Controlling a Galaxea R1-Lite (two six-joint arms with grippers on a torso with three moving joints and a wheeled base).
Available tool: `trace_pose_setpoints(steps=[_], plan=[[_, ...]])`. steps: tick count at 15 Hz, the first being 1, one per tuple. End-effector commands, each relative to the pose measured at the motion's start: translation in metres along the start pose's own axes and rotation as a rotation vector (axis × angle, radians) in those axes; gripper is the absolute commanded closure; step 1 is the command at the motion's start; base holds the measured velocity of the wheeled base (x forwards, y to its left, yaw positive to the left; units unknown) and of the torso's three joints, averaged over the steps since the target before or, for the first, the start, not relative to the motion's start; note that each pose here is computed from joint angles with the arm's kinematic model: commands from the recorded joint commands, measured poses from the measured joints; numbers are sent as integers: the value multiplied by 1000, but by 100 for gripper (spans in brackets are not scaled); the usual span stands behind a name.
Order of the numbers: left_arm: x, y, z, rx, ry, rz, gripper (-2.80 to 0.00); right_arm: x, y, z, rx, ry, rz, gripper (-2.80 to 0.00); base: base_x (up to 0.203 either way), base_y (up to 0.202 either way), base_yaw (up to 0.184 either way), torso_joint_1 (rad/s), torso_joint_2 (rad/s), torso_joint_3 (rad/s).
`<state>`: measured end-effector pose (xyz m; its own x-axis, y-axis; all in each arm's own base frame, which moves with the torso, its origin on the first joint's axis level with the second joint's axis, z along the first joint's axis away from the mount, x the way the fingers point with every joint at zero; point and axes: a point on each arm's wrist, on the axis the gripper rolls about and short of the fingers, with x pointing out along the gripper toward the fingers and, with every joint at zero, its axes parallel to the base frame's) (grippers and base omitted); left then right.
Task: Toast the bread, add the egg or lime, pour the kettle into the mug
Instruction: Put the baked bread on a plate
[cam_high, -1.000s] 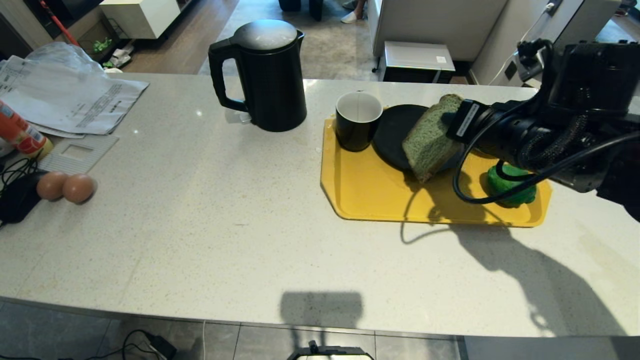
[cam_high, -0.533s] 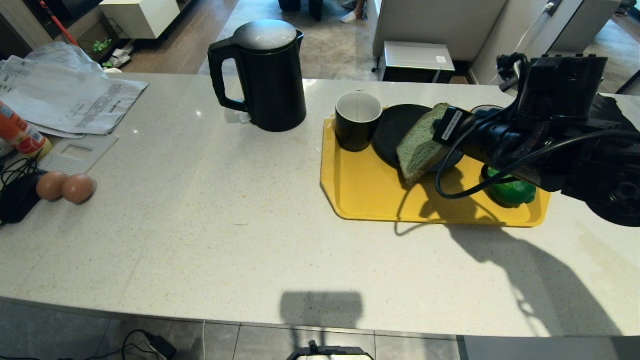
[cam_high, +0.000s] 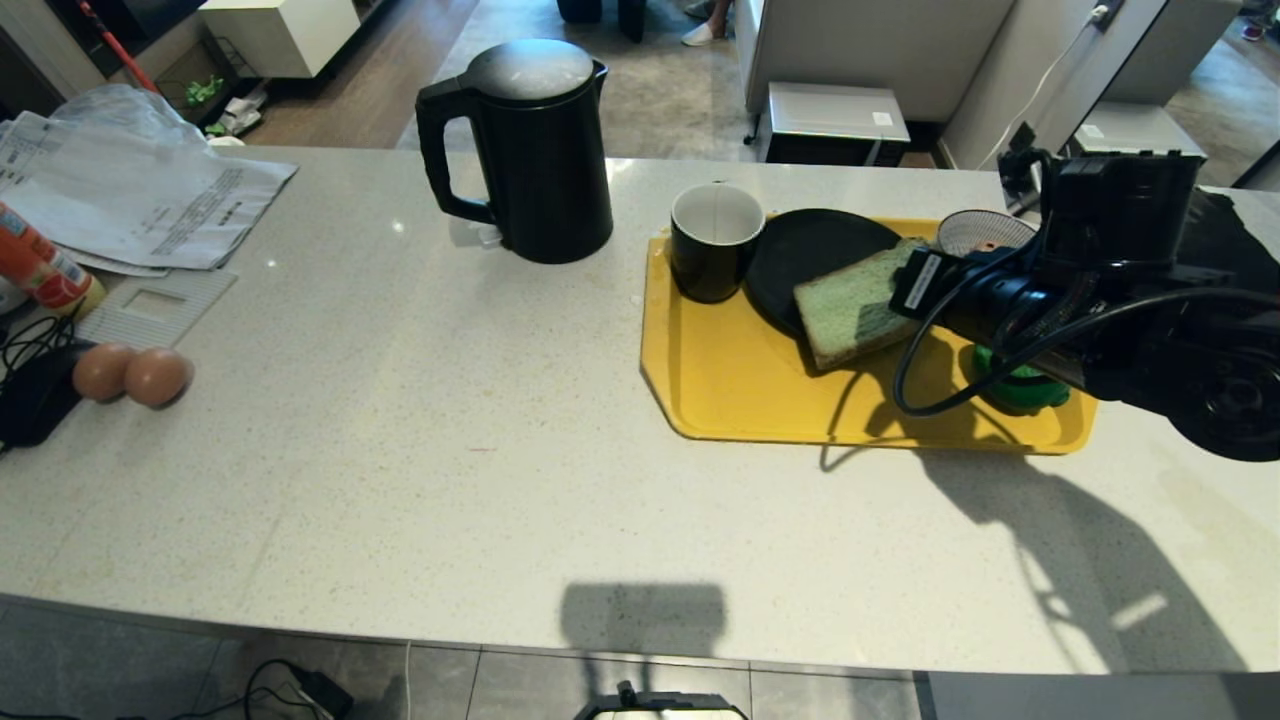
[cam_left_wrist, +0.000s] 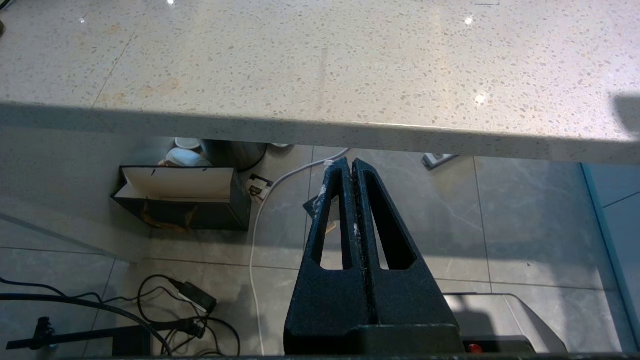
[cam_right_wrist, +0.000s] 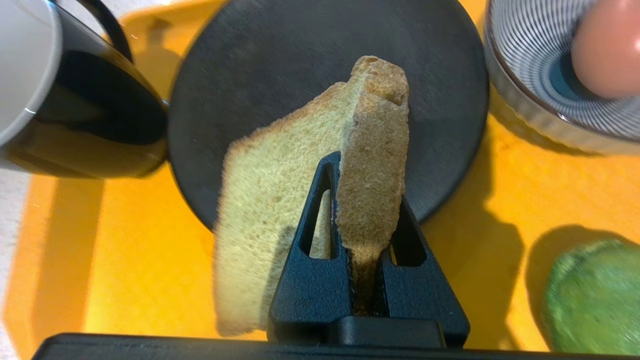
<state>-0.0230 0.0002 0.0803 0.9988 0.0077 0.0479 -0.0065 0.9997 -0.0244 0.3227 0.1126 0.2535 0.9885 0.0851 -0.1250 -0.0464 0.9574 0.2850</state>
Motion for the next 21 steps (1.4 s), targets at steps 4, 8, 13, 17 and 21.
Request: trace_pose_setpoints(steps=[4,8,13,17,21], plan=[[1,0,-5,0,16,1,0,-5,-3,-3,-24,10,-1,0,0,0,0,0,0,0],[1,0,-5,0,16,0,0,-5,3,-5,-47,14,20,0,0,0,0,0,0,0],[1,0,-5,0,16,0,0,-1,6,-8,-72,24,33,0,0,0,0,0,0,0],[1,0,-5,0,16,1,0,4,8,-6,-66,14,37,0,0,0,0,0,0,0],[1,0,-5,0,16,0,0,13,12,-2,-70,0,46,0,0,0,0,0,0,0]])
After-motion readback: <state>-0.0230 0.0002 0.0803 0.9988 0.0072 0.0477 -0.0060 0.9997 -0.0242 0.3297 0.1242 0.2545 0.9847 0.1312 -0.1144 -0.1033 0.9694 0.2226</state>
